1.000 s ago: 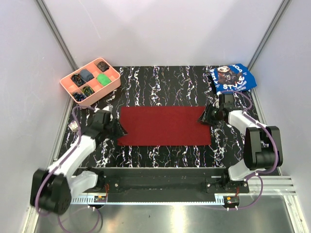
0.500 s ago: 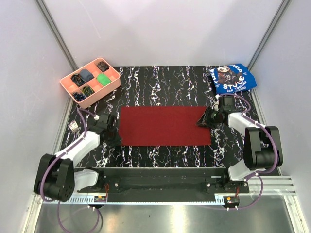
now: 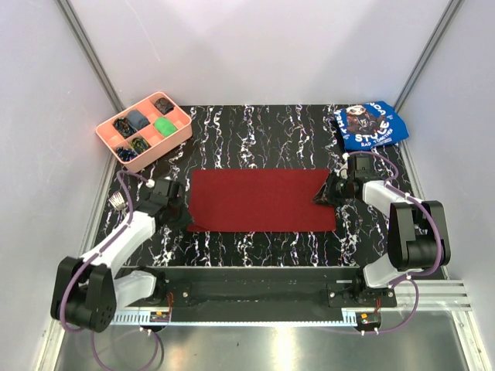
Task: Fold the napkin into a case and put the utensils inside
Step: Pick up the rectangle-folded napkin from the center of the board.
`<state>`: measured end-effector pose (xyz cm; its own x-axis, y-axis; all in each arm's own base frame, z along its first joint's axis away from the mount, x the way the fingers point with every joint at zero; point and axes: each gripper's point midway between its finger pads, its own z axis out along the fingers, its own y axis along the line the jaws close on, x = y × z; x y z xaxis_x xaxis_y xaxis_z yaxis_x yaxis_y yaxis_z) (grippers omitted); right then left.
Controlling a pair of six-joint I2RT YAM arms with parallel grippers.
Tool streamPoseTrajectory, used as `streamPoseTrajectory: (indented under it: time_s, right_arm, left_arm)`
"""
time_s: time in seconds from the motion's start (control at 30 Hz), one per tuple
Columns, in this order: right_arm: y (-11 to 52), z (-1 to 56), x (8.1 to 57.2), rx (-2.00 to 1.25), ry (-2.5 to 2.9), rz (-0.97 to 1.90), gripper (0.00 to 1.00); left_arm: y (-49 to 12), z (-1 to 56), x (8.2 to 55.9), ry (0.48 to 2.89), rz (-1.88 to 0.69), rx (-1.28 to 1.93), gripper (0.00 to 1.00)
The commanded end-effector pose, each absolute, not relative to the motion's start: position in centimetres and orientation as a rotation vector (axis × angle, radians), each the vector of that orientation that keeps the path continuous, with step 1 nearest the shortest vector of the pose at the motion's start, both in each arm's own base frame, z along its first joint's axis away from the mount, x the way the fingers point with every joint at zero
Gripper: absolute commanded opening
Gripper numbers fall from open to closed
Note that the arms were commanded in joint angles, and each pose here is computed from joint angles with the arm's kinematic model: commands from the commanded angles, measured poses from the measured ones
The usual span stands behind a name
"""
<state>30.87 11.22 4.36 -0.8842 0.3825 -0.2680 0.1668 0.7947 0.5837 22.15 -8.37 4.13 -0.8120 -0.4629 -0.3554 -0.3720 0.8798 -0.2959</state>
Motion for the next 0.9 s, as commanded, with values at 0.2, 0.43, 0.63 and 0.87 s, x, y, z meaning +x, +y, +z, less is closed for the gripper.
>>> streamPoseTrajectory:
  time_s: [0.2, 0.43, 0.63, 0.87]
  right_arm:
    - [11.6, 5.9, 31.4, 0.354, 2.547, 0.827, 0.29]
    - [11.3, 5.4, 31.1, 0.374, 2.558, 0.796, 0.28]
    - [7.3, 5.3, 31.1, 0.561, 2.547, 0.482, 0.41]
    - [3.3, 7.3, 31.5, 0.627, 2.474, 0.199, 0.7]
  left_arm:
    - [-8.4, 4.9, 24.1, 2.623, -0.27, -0.596, 0.37]
    - [-8.8, 5.5, 24.2, 2.554, -0.337, -0.603, 0.33]
    - [-7.6, 3.4, 23.7, 2.672, -0.188, -0.642, 0.24]
    - [-9.8, 12.2, 26.7, 2.335, -0.421, -0.457, 0.43]
